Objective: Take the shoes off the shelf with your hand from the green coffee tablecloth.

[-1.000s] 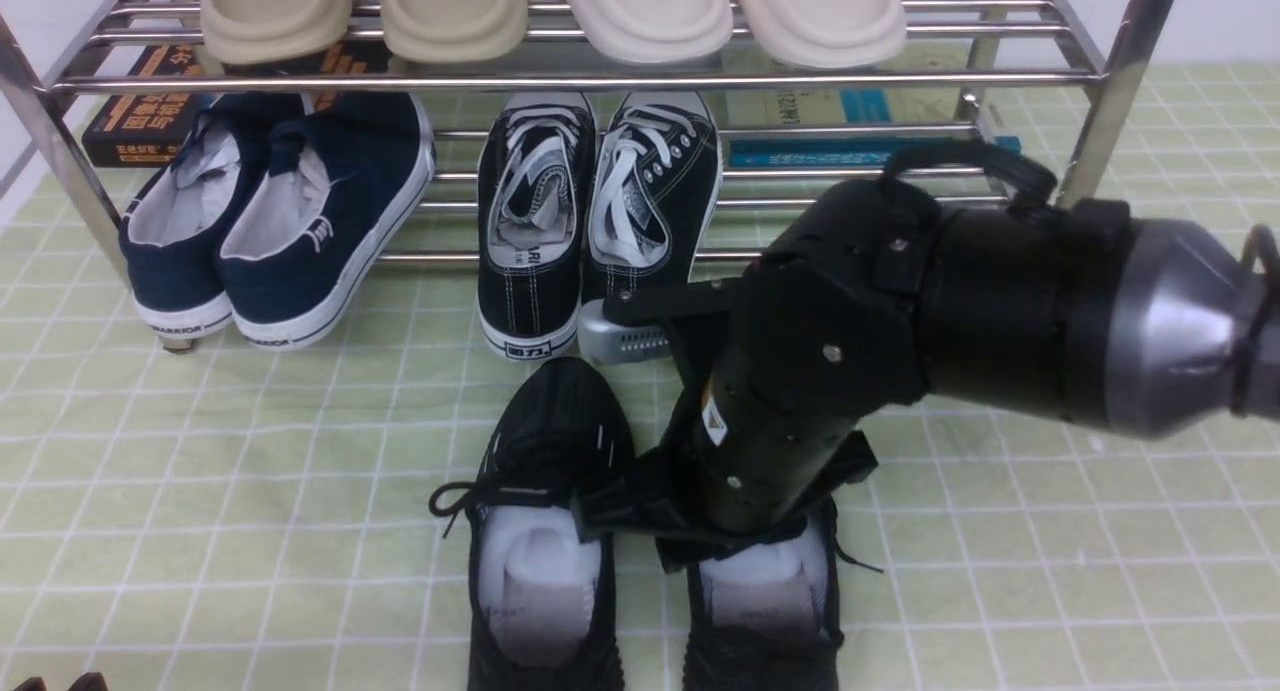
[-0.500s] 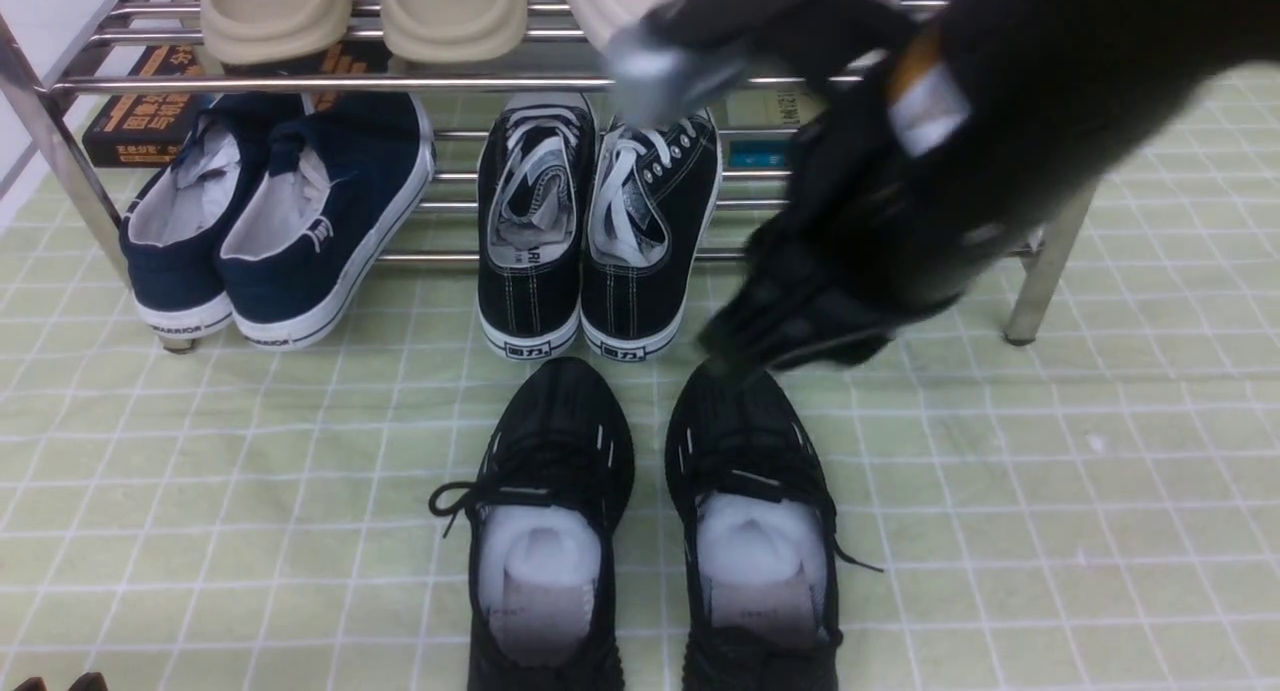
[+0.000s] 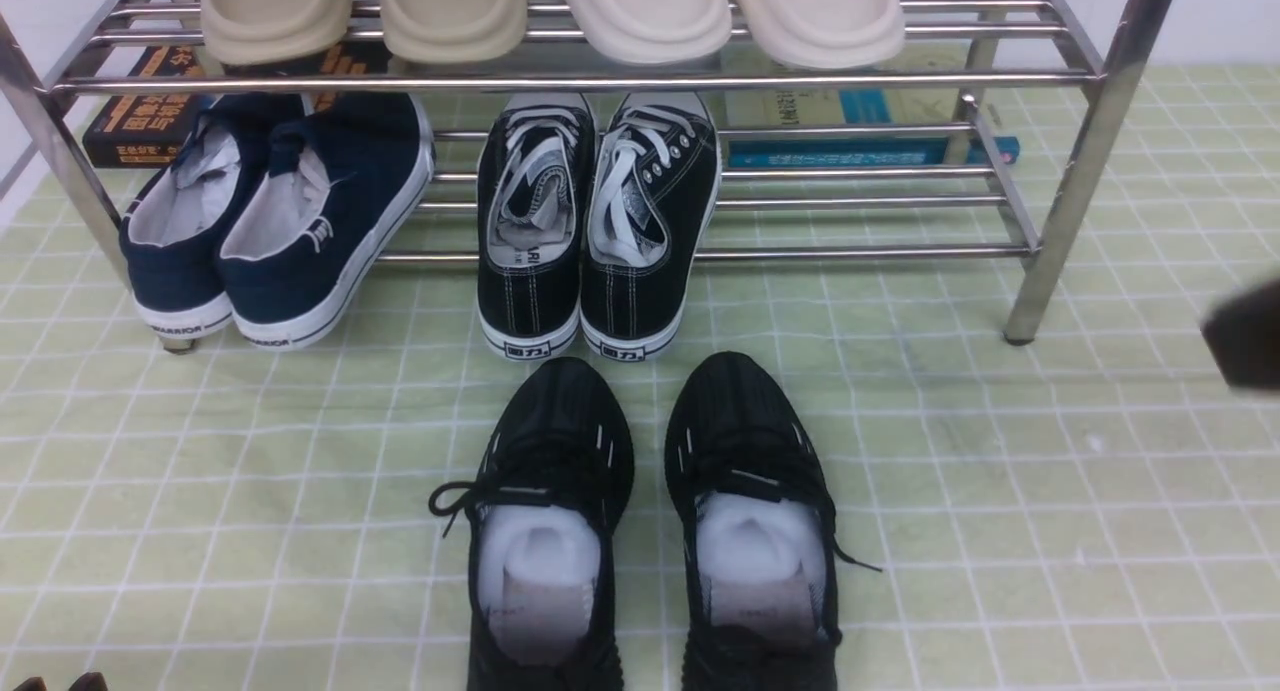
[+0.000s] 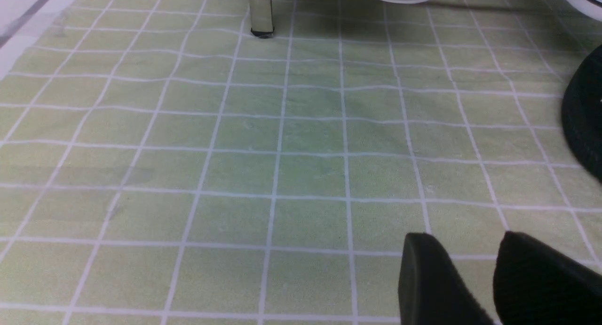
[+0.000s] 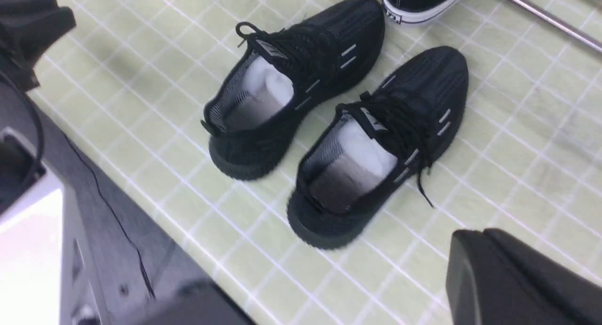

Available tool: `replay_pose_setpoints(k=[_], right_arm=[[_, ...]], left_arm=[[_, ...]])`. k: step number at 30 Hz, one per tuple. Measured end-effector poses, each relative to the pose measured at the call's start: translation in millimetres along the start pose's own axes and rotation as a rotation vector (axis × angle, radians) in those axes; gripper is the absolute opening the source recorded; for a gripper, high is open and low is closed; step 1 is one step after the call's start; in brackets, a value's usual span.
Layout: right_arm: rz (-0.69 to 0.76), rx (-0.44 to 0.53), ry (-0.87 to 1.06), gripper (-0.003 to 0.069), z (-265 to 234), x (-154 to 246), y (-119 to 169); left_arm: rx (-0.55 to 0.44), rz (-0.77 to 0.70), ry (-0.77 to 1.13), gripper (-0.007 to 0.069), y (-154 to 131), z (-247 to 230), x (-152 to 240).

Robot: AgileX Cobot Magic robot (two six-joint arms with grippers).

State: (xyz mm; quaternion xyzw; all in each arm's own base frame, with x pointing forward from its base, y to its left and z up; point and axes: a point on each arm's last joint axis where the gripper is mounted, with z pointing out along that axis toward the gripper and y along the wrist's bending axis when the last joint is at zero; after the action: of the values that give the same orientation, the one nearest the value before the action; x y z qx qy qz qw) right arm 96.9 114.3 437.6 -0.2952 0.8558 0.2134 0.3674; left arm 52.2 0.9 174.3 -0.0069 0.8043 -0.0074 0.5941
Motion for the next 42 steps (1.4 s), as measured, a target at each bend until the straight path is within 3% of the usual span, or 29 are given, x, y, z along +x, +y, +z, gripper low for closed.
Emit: replay_pose_setpoints(k=[6, 13, 35, 39, 42], right_arm=[[0.011, -0.045, -0.181, -0.0014, 47.8, 49.2, -9.0], [0.012, -0.077, -0.315, -0.0010, 82.7, 74.9, -13.6], [0.023, -0.062, -0.221, 0.0002, 96.3, 107.8, -20.3], [0.037, 0.019, -0.266, 0.0004, 87.1, 122.8, -37.8], [0.135, 0.146, -0.319, 0.0006, 77.7, 147.0, -58.9]], left_arm=[[0.000, 0.000, 0.000, 0.0241, 0.0, 0.0, 0.0], [0.000, 0.000, 0.000, 0.0241, 0.0, 0.0, 0.0], [0.000, 0.000, 0.000, 0.0241, 0.0, 0.0, 0.0], [0.000, 0.000, 0.000, 0.0241, 0.0, 0.0, 0.0], [0.000, 0.000, 0.000, 0.0241, 0.0, 0.0, 0.0]])
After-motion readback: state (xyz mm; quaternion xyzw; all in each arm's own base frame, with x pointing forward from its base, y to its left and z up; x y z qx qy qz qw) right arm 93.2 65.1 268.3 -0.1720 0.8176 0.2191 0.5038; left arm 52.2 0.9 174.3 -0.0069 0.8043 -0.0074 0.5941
